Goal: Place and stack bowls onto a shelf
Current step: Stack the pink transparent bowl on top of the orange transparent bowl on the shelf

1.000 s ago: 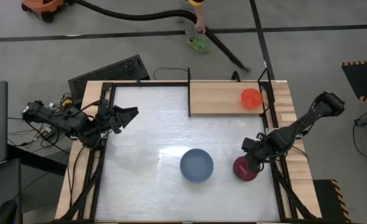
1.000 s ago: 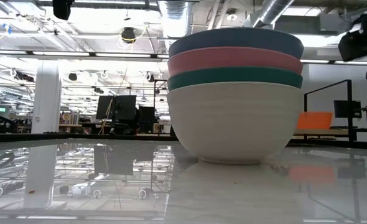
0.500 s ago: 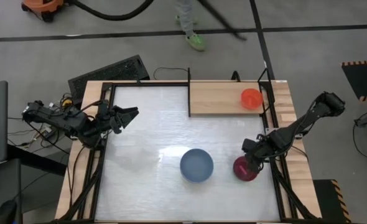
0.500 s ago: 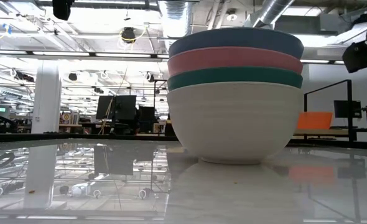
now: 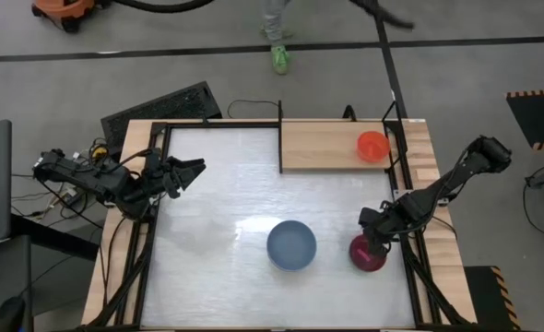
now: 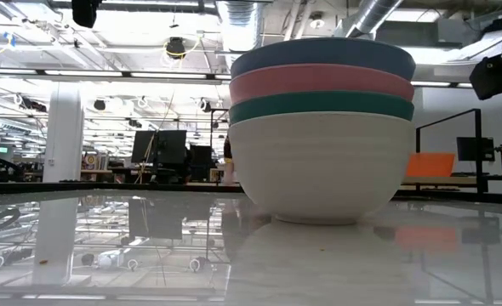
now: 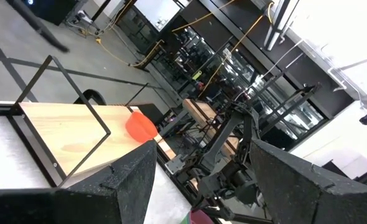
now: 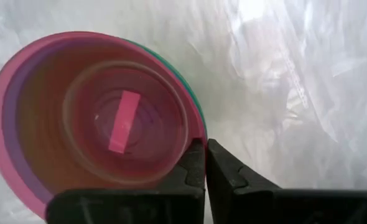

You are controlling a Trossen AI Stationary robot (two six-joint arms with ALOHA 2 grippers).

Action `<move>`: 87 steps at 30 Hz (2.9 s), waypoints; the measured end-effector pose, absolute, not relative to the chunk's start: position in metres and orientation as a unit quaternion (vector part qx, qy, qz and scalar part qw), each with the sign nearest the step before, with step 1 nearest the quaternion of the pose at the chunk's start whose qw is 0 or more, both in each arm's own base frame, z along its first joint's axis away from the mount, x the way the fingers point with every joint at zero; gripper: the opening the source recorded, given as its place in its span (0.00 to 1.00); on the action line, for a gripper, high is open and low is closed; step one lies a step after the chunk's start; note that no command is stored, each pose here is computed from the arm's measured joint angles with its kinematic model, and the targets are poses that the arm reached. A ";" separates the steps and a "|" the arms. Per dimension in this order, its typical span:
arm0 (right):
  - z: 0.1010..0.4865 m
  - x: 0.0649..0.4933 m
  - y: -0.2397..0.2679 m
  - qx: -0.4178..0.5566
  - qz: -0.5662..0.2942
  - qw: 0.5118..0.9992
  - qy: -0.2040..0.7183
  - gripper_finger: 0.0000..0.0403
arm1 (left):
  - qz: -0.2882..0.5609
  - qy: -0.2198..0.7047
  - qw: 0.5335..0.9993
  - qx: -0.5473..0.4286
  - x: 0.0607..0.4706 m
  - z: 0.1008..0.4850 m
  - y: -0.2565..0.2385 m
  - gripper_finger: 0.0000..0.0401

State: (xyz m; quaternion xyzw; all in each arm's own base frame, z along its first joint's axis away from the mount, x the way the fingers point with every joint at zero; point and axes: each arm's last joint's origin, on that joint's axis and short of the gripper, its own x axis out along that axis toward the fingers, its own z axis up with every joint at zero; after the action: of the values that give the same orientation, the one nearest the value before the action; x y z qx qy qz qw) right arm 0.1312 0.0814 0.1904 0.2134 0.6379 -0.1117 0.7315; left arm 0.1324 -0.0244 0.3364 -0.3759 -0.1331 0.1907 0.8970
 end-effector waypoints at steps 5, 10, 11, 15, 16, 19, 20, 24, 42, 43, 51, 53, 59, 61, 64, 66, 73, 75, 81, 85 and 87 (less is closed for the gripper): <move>0.194 0.134 0.083 0.217 -0.108 0.738 0.630 0.08 | 0.191 -0.133 0.897 -0.376 0.132 0.336 -0.024 0.61; 0.202 0.138 0.084 0.218 -0.105 0.751 0.614 0.05 | 0.191 -0.133 0.897 -0.376 0.132 0.336 -0.024 0.61; 0.204 0.138 0.085 0.219 -0.104 0.752 0.612 0.05 | 0.191 -0.133 0.897 -0.376 0.132 0.336 -0.024 0.61; 0.204 0.138 0.085 0.221 -0.105 0.752 0.612 0.14 | 0.191 -0.133 0.898 -0.374 0.132 0.336 -0.024 0.61; 0.204 0.138 0.085 0.221 -0.105 0.752 0.612 0.16 | 0.191 -0.133 0.898 -0.374 0.132 0.336 -0.024 0.61; 0.204 0.138 0.085 0.221 -0.106 0.752 0.612 0.18 | 0.191 -0.132 0.898 -0.373 0.132 0.336 -0.024 0.61; 0.204 0.138 0.085 0.221 -0.106 0.752 0.612 0.19 | 0.191 -0.132 0.898 -0.373 0.132 0.336 -0.024 0.61; 0.204 0.138 0.084 0.220 -0.106 0.751 0.613 0.18 | 0.191 -0.132 0.898 -0.373 0.132 0.336 -0.024 0.61; 0.198 0.142 0.086 0.184 -0.109 0.754 0.621 0.29 | 0.191 -0.132 0.898 -0.372 0.132 0.336 -0.024 0.61; 0.197 0.142 0.086 0.183 -0.109 0.754 0.622 0.29 | 0.191 -0.132 0.899 -0.372 0.132 0.336 -0.024 0.61; 0.195 0.141 0.086 0.185 -0.107 0.752 0.624 0.19 | 0.192 -0.131 0.899 -0.372 0.132 0.336 -0.024 0.61; 0.195 0.141 0.086 0.186 -0.106 0.751 0.624 0.11 | 0.192 -0.131 0.899 -0.372 0.132 0.336 -0.024 0.61; 0.196 0.141 0.086 0.192 -0.102 0.747 0.628 0.04 | 0.193 -0.128 0.900 -0.370 0.133 0.336 -0.025 0.61; 0.202 0.143 0.087 0.195 -0.097 0.751 0.623 0.04 | 0.193 -0.128 0.900 -0.370 0.132 0.336 -0.024 0.61; 0.218 0.149 0.089 0.209 -0.090 0.768 0.598 0.04 | 0.193 -0.128 0.900 -0.370 0.133 0.336 -0.024 0.61; 0.224 0.151 0.088 0.215 -0.102 0.769 0.594 0.04 | 0.193 -0.129 0.900 -0.370 0.132 0.336 -0.024 0.61; 0.232 0.155 0.084 0.227 -0.090 0.761 0.601 0.04 | 0.193 -0.129 0.900 -0.370 0.132 0.336 -0.024 0.61; 0.234 0.156 0.084 0.233 -0.086 0.768 0.590 0.04 | 0.193 -0.128 0.900 -0.370 0.133 0.335 -0.024 0.61; 0.236 0.155 0.079 0.239 -0.089 0.759 0.599 0.04 | 0.192 -0.129 0.899 -0.372 0.133 0.335 -0.024 0.61; 0.234 0.154 0.074 0.243 -0.090 0.742 0.619 0.04 | 0.190 -0.128 0.899 -0.373 0.133 0.335 -0.025 0.61; 0.236 0.156 0.073 0.250 -0.098 0.752 0.602 0.04 | 0.188 -0.127 0.900 -0.373 0.133 0.336 -0.025 0.61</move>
State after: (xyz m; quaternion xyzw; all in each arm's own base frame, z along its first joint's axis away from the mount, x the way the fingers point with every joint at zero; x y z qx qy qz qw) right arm 0.1565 0.0731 0.2360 0.2503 0.6024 -0.0981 0.7516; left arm 0.1326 -0.0247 0.3355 -0.3731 -0.1272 0.1877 0.8997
